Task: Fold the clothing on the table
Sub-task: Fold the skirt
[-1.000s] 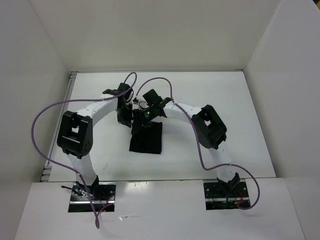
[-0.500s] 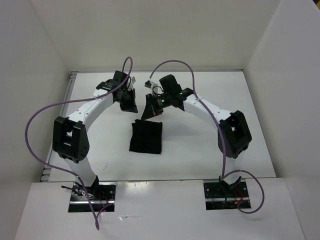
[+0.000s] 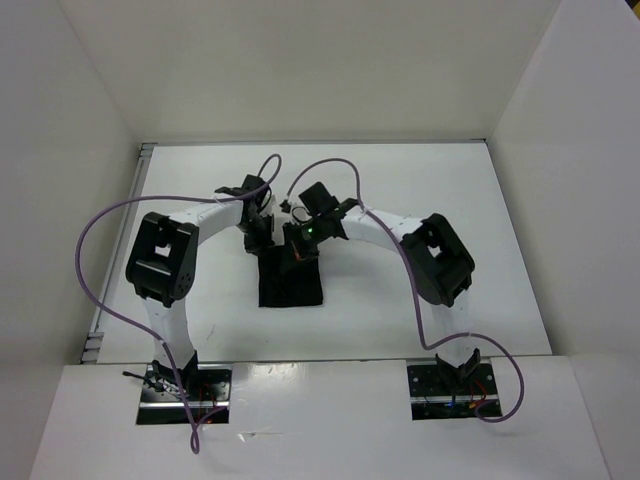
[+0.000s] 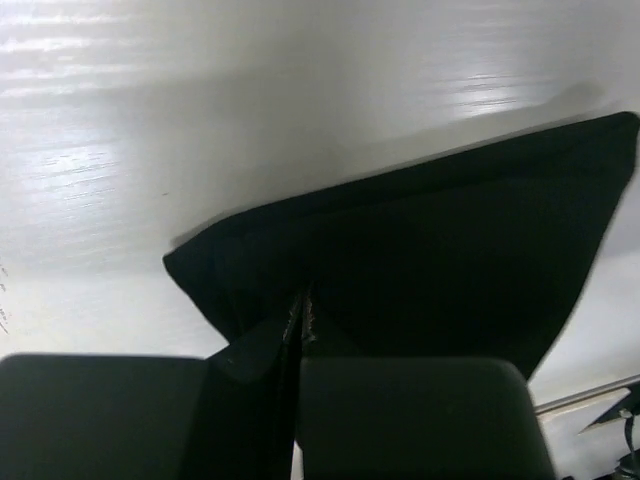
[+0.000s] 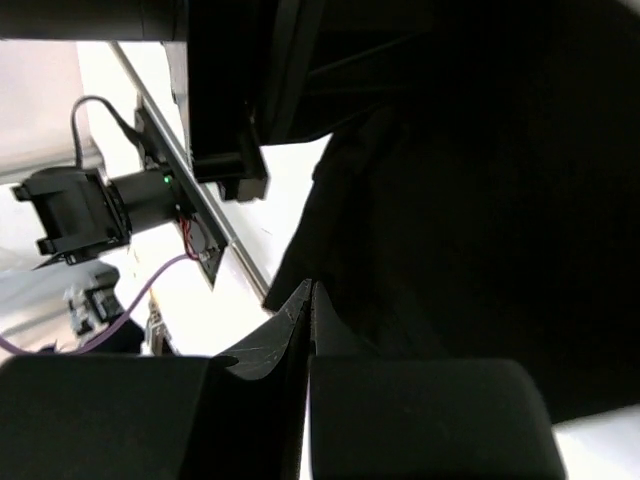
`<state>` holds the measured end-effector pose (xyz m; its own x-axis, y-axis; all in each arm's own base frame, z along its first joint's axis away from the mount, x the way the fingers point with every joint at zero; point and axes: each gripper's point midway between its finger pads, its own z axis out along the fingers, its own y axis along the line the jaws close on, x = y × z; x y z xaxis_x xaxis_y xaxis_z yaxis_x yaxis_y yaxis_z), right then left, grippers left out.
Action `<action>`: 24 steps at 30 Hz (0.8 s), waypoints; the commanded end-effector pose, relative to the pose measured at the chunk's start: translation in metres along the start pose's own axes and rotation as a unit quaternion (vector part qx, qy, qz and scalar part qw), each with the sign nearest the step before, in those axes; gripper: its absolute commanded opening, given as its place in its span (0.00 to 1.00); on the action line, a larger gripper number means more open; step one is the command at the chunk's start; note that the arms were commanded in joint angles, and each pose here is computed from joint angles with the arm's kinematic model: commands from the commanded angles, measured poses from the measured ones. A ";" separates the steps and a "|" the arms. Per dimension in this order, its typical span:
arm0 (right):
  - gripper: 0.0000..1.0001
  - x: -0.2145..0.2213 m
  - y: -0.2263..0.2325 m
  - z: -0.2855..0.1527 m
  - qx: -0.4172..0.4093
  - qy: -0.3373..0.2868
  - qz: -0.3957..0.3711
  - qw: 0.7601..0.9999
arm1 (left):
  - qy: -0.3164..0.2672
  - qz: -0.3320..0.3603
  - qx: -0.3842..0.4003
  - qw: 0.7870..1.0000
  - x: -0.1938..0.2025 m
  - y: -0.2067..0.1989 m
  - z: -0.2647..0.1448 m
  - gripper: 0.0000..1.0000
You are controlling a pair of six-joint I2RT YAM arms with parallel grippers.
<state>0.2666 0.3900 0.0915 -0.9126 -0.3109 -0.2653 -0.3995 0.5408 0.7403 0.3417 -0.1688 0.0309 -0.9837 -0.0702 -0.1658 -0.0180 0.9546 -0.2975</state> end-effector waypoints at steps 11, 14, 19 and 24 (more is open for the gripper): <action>0.00 0.039 0.033 0.077 -0.035 0.077 -0.003 0.996 | 0.020 0.015 -0.025 0.999 0.009 0.022 0.018 0.00; 0.00 0.051 0.024 0.089 -0.033 0.093 0.009 0.995 | 0.020 0.015 -0.025 0.999 0.009 0.022 0.018 0.00; 0.00 0.061 0.006 0.100 -0.022 0.108 0.024 0.994 | 0.017 0.011 -0.030 0.999 0.007 0.027 0.018 0.00; 0.00 0.050 0.022 0.088 -0.028 0.081 0.002 0.996 | -0.030 -0.015 -0.035 0.999 -0.014 0.035 -0.015 0.00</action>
<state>0.2377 0.4454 0.0493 -0.9032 -0.3740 -0.2108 -0.3899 0.5088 0.7675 0.3386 -0.1353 0.0210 -0.9826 -0.1439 -0.1173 -0.1105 0.9609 -0.2537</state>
